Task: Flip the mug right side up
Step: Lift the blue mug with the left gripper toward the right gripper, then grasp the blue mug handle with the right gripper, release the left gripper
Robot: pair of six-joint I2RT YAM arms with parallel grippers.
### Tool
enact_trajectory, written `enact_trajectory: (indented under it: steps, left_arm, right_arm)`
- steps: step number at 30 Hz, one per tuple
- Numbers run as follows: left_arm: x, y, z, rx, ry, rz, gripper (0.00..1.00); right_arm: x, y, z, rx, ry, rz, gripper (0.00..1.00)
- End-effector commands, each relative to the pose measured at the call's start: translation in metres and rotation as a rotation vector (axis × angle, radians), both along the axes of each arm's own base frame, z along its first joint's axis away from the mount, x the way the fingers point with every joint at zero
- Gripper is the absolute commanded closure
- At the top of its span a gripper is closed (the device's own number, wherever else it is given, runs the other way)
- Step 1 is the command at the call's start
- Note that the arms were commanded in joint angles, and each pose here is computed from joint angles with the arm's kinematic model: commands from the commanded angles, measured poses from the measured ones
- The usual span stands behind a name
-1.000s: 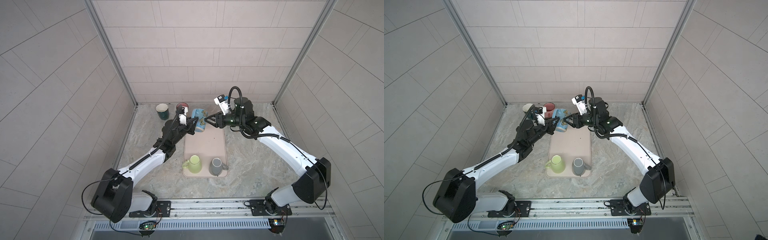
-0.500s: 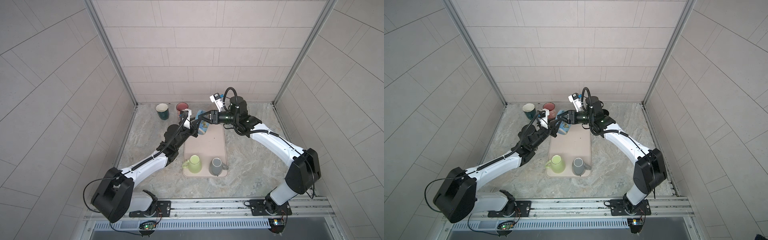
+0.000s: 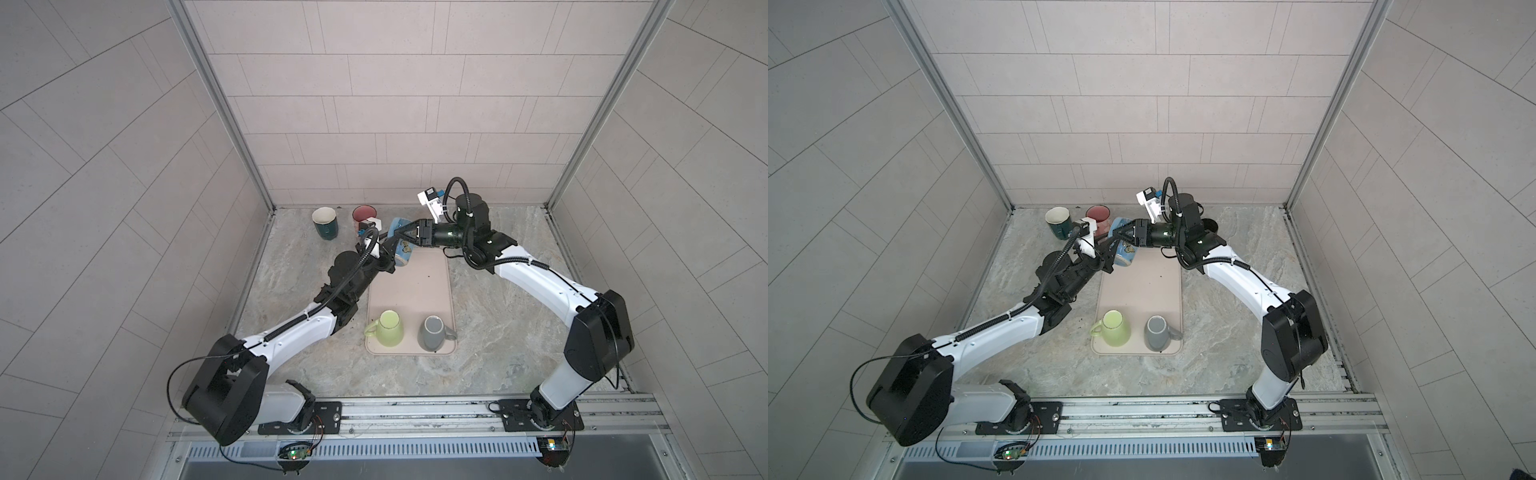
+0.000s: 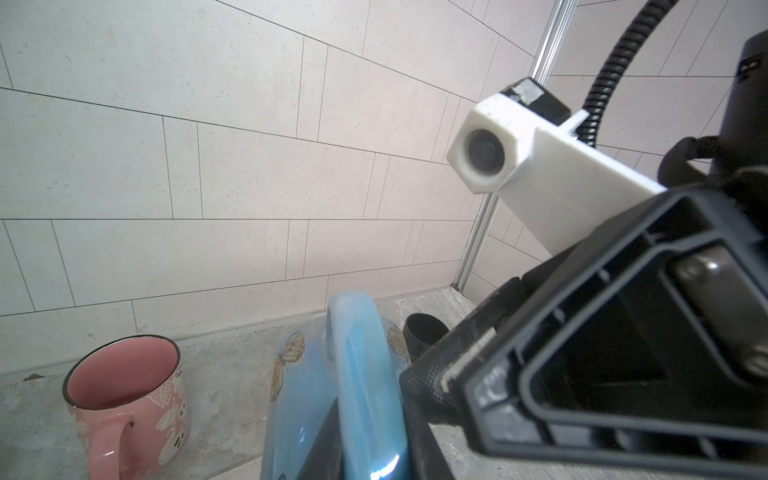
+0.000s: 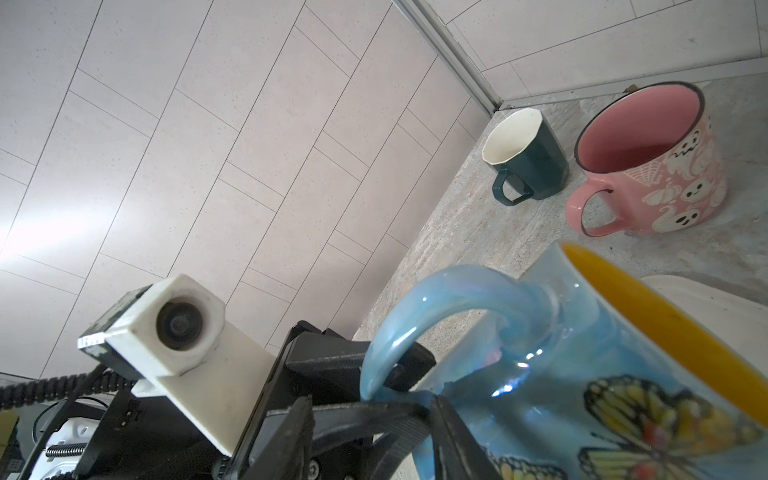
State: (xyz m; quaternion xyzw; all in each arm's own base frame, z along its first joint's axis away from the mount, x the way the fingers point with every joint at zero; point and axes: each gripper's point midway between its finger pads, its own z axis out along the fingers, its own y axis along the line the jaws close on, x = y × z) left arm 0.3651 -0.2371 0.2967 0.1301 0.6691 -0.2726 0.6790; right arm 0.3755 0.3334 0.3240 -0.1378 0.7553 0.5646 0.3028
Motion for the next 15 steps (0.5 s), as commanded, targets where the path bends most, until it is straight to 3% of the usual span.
enact_trajectory:
  steps: [1,15]
  left_arm:
    - [-0.022,0.001,0.071,-0.123,-0.217,-0.032,1.00]
    - [-0.028,-0.001,0.070,-0.110,-0.220,-0.040,1.00]
  right_arm:
    - [0.007,0.005,0.012,0.057,-0.009,0.003,0.53]
    - [0.025,0.002,0.008,0.097,0.025,-0.037,0.55]
